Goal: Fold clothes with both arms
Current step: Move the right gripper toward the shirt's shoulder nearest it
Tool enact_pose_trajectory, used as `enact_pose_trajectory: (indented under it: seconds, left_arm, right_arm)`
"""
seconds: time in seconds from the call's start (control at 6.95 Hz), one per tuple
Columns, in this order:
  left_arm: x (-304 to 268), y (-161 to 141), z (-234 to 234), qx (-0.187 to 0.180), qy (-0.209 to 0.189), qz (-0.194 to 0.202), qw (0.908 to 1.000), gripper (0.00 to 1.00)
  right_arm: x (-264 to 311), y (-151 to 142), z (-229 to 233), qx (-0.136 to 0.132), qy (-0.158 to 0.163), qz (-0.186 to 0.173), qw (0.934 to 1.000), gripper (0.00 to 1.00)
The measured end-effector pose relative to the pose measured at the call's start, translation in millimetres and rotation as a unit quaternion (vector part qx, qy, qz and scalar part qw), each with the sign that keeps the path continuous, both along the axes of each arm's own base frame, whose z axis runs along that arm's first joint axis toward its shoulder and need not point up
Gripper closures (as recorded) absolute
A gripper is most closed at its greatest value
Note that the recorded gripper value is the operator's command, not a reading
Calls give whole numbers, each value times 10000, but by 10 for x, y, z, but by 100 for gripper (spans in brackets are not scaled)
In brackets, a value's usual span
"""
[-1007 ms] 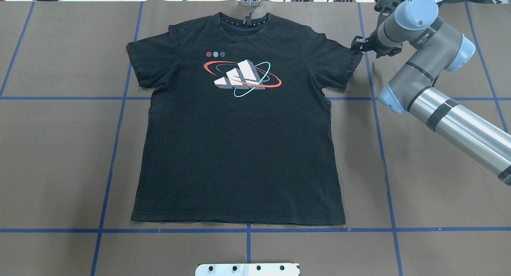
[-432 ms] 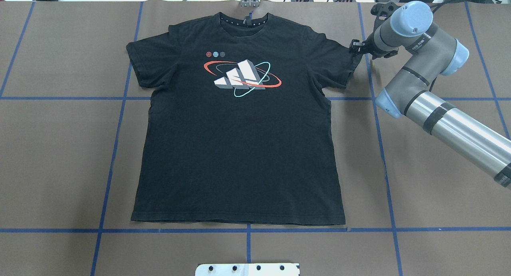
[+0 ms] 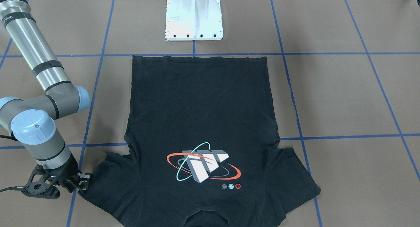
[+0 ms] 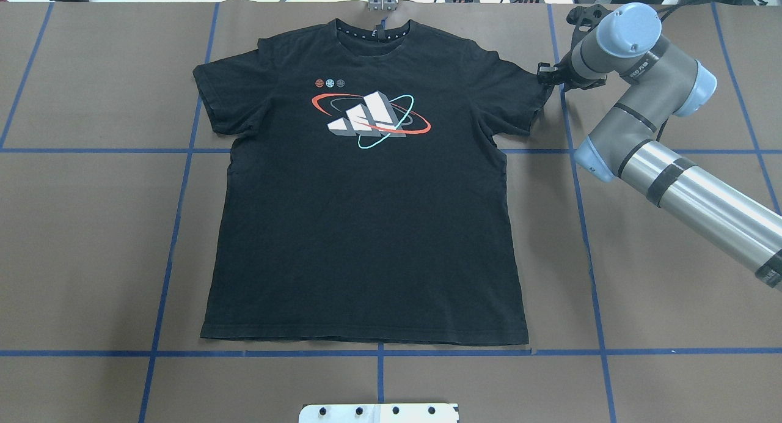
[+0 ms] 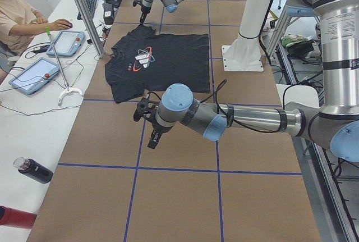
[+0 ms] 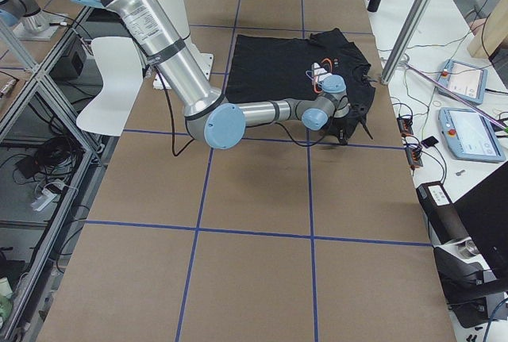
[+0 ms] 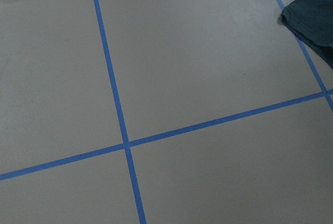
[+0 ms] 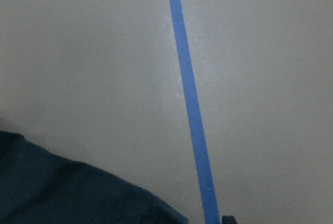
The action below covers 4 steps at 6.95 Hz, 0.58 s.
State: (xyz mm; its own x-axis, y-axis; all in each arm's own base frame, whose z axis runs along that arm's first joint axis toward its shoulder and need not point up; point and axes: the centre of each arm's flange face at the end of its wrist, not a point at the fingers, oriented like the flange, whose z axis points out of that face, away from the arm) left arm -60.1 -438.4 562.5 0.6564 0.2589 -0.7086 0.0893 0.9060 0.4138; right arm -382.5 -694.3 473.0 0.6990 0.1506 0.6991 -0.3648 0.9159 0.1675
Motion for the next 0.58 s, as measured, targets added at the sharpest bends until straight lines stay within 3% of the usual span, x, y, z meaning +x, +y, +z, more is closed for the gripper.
enact_pose_trajectory:
  seconds: [0.58]
  left_arm:
    - [-6,18,94,-87,-32,-16,10000,0]
  right_arm:
    - [-8,-52,-264,151,-124,16,9998,100]
